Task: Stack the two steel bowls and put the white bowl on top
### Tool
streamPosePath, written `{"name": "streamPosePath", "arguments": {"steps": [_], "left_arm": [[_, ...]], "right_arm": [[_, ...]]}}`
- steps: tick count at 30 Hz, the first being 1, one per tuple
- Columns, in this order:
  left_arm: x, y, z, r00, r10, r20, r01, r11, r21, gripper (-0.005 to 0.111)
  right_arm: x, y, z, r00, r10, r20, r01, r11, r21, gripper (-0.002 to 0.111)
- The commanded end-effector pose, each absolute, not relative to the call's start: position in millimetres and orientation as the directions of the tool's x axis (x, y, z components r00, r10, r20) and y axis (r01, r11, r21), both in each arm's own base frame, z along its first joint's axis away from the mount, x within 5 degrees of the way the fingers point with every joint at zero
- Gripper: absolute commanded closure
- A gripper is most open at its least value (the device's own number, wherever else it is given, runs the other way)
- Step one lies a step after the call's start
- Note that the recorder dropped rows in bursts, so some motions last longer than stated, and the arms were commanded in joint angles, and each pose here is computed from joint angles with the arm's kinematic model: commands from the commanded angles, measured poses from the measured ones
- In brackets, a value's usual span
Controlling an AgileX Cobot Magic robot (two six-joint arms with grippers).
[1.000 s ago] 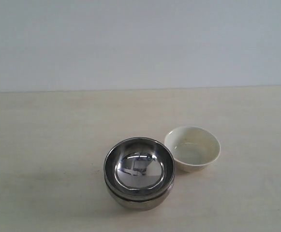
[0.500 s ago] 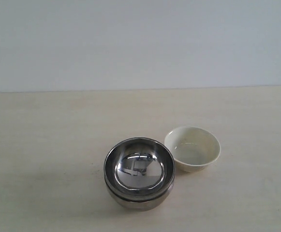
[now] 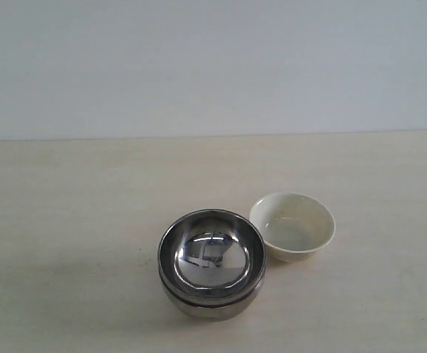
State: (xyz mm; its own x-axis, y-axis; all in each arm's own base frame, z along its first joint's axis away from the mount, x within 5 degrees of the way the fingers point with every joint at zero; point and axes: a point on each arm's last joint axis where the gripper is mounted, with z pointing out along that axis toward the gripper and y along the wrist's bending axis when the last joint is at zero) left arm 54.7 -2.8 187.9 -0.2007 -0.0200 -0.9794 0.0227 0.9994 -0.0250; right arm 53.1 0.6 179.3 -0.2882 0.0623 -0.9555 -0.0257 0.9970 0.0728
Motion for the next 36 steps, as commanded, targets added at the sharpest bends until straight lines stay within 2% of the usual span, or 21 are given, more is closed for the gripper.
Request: {"name": "streamPosePath", "arguments": {"steps": [1, 30, 31, 33, 35, 36], "left_arm": [[54, -2, 186, -0.218, -0.032, -0.976, 0.015, 0.999, -0.037, 0.103], [54, -2, 186, -0.217, -0.026, -0.976, 0.017, 0.999, -0.031, 0.103], [54, -2, 186, -0.217, -0.026, -0.976, 0.017, 0.999, -0.031, 0.103], [54, -2, 186, -0.217, -0.026, -0.976, 0.017, 0.999, -0.031, 0.103], [54, -2, 186, -0.217, -0.026, -0.976, 0.017, 0.999, -0.031, 0.103], [54, -2, 186, -0.217, -0.026, -0.976, 0.017, 0.999, -0.031, 0.103]], "right_arm": [[53, 1, 180, -0.277, 0.062, -0.959, -0.025, 0.997, 0.071, 0.108], [53, 1, 180, -0.277, 0.078, -0.958, -0.023, 0.996, 0.087, 0.108], [53, 2, 180, -0.279, 0.131, -0.951, -0.017, 0.99, 0.141, 0.108], [53, 5, 181, -0.28, 0.364, -0.888, 0.01, 0.926, 0.377, 0.108], [53, 9, 182, -0.283, 0.6, -0.748, 0.047, 0.788, 0.614, 0.108], [53, 11, 183, -0.285, 0.663, -0.693, 0.057, 0.733, 0.678, 0.108]]}}
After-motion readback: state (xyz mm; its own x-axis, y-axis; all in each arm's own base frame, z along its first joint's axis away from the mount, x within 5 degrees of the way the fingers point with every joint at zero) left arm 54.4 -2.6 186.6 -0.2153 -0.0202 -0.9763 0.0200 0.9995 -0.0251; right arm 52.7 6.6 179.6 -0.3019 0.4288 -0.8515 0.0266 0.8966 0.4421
